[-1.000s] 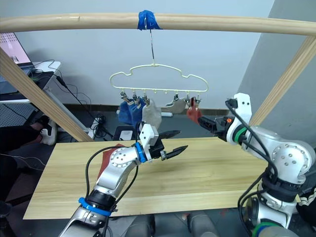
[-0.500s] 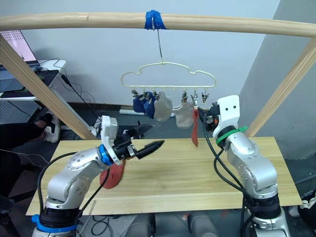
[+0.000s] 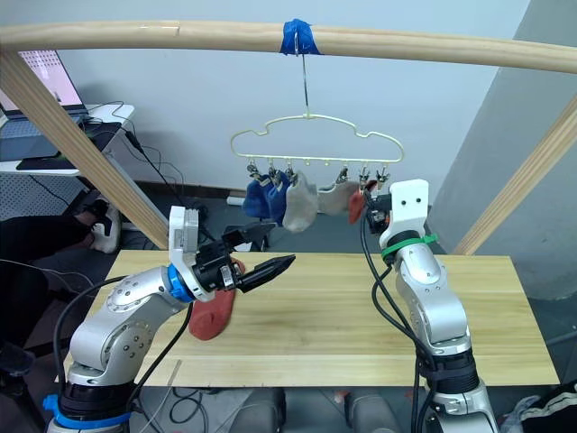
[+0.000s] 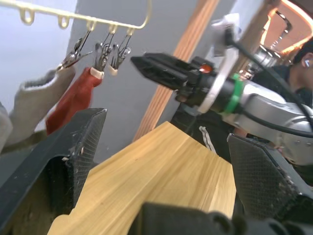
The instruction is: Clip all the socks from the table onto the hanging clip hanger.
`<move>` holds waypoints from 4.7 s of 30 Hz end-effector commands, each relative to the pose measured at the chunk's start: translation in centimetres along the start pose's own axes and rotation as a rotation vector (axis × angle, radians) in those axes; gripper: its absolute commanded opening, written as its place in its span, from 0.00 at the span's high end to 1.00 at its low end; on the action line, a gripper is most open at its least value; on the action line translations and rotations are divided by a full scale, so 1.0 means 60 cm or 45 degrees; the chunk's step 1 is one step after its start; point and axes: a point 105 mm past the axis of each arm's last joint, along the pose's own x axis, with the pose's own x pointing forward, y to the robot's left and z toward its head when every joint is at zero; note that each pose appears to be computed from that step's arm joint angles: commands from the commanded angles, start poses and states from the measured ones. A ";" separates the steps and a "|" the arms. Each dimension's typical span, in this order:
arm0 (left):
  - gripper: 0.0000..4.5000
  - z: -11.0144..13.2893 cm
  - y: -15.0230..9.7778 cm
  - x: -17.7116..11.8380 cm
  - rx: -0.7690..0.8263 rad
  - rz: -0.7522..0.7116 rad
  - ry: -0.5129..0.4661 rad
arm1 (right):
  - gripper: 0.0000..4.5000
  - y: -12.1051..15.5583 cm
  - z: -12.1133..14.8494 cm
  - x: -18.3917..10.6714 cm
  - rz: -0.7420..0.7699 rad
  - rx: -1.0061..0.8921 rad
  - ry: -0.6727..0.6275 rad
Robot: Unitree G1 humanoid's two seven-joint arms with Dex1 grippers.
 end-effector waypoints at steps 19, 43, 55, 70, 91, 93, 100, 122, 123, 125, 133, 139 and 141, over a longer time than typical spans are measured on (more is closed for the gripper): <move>0.00 0.021 -0.021 0.012 0.121 -0.072 -0.042 | 0.69 -0.011 0.014 0.022 -0.121 0.010 -0.067; 0.00 0.020 -0.016 0.012 0.139 -0.055 -0.038 | 0.69 -0.010 0.010 0.055 -0.146 0.013 -0.065; 0.00 0.020 -0.018 0.015 0.152 -0.058 -0.045 | 0.69 -0.007 0.017 0.057 -0.135 0.035 -0.098; 0.00 0.011 -0.015 0.001 0.163 -0.004 -0.053 | 0.69 -0.005 0.022 0.063 -0.107 0.025 -0.111; 0.00 0.011 -0.024 0.007 0.161 -0.007 -0.053 | 0.97 -0.009 0.029 0.060 -0.108 -0.005 -0.138; 0.00 0.008 -0.026 0.005 0.153 -0.001 -0.051 | 0.97 -0.011 0.030 0.058 -0.102 -0.011 -0.138; 0.00 0.001 -0.029 0.002 0.142 0.022 -0.040 | 0.97 -0.021 0.025 0.055 -0.081 -0.038 -0.108; 0.00 -0.001 -0.024 0.002 0.144 0.024 -0.025 | 0.50 -0.006 0.022 0.058 -0.056 0.010 -0.089; 0.00 0.000 -0.023 0.002 0.145 0.024 -0.025 | 0.50 -0.006 0.023 0.060 -0.058 0.012 -0.093; 0.00 0.000 -0.022 0.002 0.148 0.025 -0.024 | 0.50 -0.004 0.025 0.062 -0.058 0.016 -0.097; 0.00 -0.001 -0.020 -0.001 0.158 0.031 -0.017 | 0.50 0.010 0.028 0.071 -0.049 0.046 -0.105; 0.00 -0.002 -0.021 -0.004 0.159 0.038 -0.013 | 0.50 0.009 0.027 0.073 -0.051 0.045 -0.105; 0.00 -0.003 -0.020 -0.005 0.158 0.040 -0.012 | 0.50 0.009 0.025 0.073 -0.050 0.036 -0.101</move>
